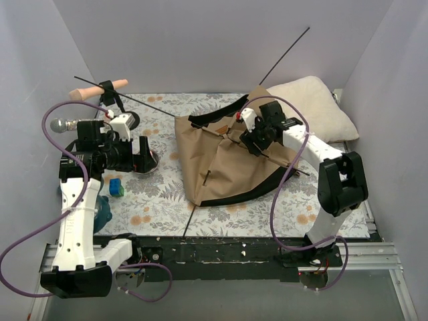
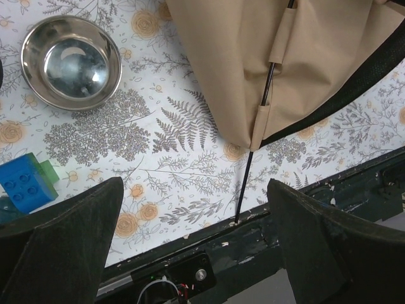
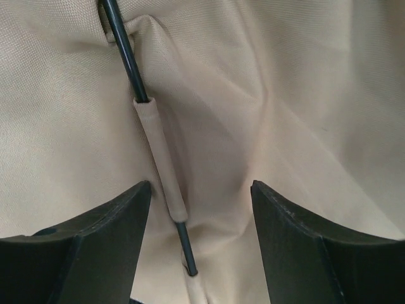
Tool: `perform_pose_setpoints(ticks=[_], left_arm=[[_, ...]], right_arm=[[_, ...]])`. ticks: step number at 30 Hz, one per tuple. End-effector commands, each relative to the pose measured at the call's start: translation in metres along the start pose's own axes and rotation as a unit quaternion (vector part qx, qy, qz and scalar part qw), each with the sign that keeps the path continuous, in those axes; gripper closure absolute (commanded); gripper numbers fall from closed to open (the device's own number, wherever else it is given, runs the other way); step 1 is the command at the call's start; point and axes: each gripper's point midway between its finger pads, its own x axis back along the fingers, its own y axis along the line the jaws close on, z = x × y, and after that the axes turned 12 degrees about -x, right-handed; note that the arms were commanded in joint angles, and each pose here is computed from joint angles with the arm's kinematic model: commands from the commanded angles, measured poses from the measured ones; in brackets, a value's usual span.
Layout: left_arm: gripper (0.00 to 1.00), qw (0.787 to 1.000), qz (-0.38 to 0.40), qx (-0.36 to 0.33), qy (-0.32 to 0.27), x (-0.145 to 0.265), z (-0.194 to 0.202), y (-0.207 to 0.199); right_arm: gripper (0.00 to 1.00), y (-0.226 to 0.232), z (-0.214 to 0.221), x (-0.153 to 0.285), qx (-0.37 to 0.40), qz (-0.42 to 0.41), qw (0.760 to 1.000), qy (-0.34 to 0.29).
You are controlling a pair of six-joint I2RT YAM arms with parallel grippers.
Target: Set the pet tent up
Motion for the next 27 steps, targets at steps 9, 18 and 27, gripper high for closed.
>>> perform_pose_setpoints(ticks=[9, 18, 27], left_arm=[[0.02, 0.999, 0.033, -0.022, -0.009, -0.008, 0.005, -0.007], [0.02, 0.983, 0.172, -0.059, 0.011, -0.035, 0.025, -0.036], [0.02, 0.956, 0.254, -0.140, 0.041, -0.054, 0.047, -0.072]], right_arm=[[0.63, 0.015, -0.004, -0.036, 0.011, -0.035, 0.999, 0.019], [0.99, -0.003, -0.051, 0.062, -0.113, 0.022, 0.987, -0.112], [0.99, 0.016, -0.009, 0.110, -0.194, 0.043, 0.968, -0.155]])
